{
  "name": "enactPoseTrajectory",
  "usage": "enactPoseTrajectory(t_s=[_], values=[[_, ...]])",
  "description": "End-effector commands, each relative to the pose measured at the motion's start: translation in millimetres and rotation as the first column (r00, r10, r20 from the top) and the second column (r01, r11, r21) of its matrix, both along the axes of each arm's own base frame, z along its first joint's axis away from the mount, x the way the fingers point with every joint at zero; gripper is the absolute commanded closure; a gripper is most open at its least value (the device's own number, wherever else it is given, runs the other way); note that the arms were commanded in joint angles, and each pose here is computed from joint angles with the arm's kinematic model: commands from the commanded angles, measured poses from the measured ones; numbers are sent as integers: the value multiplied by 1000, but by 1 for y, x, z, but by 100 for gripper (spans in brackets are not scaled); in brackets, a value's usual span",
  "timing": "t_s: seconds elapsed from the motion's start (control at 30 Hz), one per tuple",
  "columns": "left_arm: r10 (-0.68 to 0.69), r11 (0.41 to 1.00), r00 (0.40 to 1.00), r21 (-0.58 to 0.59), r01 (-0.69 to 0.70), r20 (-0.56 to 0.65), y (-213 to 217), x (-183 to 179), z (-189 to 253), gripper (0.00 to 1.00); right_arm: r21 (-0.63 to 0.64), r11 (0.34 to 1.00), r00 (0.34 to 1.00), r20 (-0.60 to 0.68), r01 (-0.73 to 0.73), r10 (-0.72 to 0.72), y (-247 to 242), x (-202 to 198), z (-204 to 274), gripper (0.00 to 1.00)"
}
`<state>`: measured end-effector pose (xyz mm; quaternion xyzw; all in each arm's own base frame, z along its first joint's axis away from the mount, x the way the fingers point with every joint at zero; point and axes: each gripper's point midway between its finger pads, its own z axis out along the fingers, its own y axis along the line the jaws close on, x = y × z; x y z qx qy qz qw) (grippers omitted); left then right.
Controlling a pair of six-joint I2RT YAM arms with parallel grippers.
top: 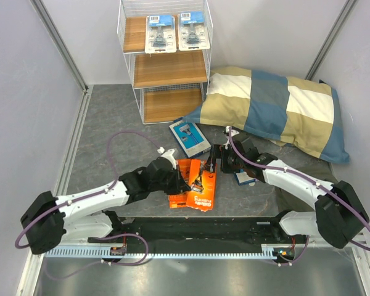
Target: Place and organize the shaving razors onto the shelf
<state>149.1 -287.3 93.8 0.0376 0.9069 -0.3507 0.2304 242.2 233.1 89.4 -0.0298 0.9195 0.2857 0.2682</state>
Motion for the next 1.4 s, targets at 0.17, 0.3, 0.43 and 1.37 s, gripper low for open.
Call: enactPoseTrajectory(t_s=[0.17,0.3,0.43,1.37], values=[[52,997,993,-56,-46,103,33,19,21,98,196,976,993,85,-96,81,21,-2,28,2],[54,994,991,-99,-41,126,33,21,29,98,334,925,983,94,-182,160,40,-17,37,2],[74,981,988,-188,-47,139,26,27,41,98,465,854,972,102,-234,210,54,-28,52,2],[55,953,960,-300,31,276,6,57,102,13,419,883,954,285,-213,94,44,20,108,64]])
